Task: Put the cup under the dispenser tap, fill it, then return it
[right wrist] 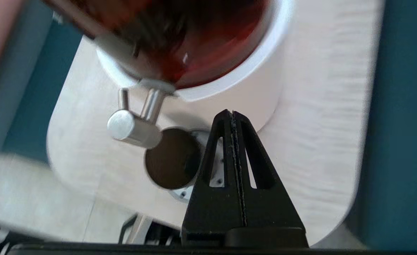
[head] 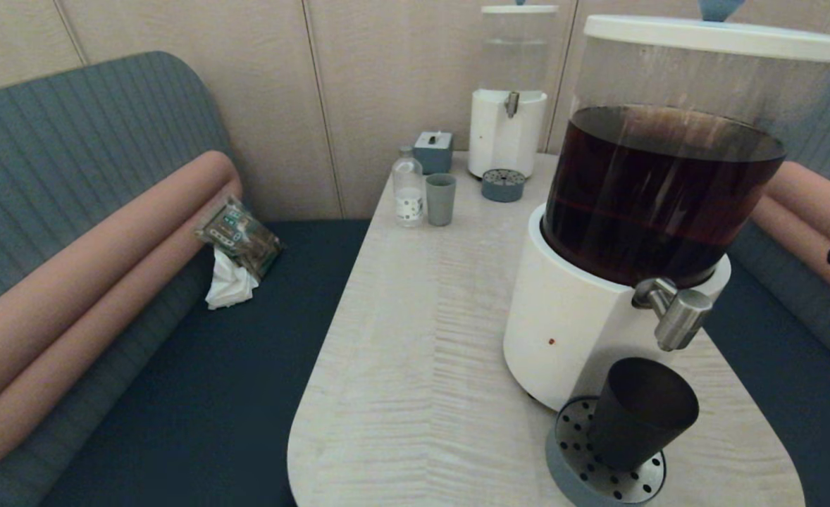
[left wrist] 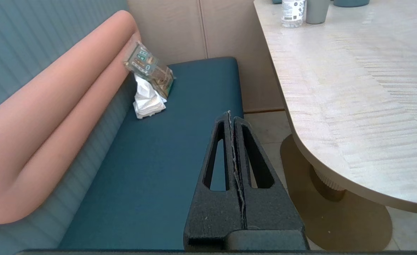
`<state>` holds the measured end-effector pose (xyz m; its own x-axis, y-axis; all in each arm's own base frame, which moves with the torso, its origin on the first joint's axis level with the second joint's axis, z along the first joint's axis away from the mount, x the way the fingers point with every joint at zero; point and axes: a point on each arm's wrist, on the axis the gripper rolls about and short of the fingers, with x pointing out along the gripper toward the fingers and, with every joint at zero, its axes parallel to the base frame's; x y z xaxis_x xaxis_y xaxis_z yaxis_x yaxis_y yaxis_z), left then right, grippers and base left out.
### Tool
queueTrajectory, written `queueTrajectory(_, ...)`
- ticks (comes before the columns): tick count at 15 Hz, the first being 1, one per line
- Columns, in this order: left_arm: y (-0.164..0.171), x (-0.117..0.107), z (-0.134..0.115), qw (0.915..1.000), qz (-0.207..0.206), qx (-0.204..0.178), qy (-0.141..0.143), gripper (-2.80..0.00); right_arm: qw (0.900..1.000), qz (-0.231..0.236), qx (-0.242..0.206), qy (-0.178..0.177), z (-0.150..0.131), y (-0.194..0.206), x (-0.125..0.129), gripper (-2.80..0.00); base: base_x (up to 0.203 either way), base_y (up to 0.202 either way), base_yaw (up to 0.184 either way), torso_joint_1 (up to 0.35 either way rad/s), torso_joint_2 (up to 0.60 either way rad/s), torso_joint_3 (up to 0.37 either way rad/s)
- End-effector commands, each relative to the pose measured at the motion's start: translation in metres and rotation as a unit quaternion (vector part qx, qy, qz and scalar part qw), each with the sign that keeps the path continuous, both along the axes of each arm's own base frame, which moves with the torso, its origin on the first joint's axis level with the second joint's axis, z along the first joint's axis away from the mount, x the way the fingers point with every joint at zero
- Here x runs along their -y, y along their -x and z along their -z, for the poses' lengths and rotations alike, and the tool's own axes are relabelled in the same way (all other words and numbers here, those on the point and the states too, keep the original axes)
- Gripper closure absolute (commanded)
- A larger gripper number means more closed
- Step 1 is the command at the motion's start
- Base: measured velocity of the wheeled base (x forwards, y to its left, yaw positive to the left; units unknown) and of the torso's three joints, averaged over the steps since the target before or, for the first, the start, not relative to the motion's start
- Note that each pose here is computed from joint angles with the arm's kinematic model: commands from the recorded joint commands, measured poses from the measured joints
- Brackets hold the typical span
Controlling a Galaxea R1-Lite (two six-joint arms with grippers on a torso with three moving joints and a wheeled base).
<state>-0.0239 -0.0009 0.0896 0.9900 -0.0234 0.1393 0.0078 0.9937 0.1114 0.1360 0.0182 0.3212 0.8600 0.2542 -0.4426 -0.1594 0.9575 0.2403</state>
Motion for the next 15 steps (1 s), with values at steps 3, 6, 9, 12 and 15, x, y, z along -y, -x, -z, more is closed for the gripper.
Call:
queueTrajectory(3,-0.003,0.0,0.011,0.9998,0.0,-0.02,0.0,0.0,0.998,-0.055,-0.036,-0.018,0.009,-0.022,-0.009,0.0,0.0,0.0,0.0,0.0,0.0,0.0)
queueTrajectory(6,-0.003,0.0,0.011,0.9998,0.0,-0.02,0.0,0.0,0.995,-0.089,-0.047,-0.023,0.012,-0.03,-0.016,0.0,0.0,0.0,0.0,0.0,0.0,0.0)
queueTrajectory(9,-0.003,0.0,0.011,0.9998,0.0,-0.02,0.0,0.0,0.994,-0.098,-0.03,-0.022,0.013,-0.039,-0.02,0.0,0.0,0.0,0.0,0.0,0.0,0.0)
queueTrajectory(12,-0.004,0.0,0.011,0.9998,0.0,-0.021,0.0,0.0,0.991,-0.124,-0.028,-0.036,0.012,-0.038,-0.021,0.0,0.0,0.0,0.0,0.0,0.0,0.0)
queueTrajectory(15,-0.003,0.0,0.011,0.9998,0.0,-0.02,0.0,0.0,0.99,-0.138,-0.033,-0.022,0.017,-0.043,-0.023,0.0,0.0,0.0,0.0,0.0,0.0,0.0)
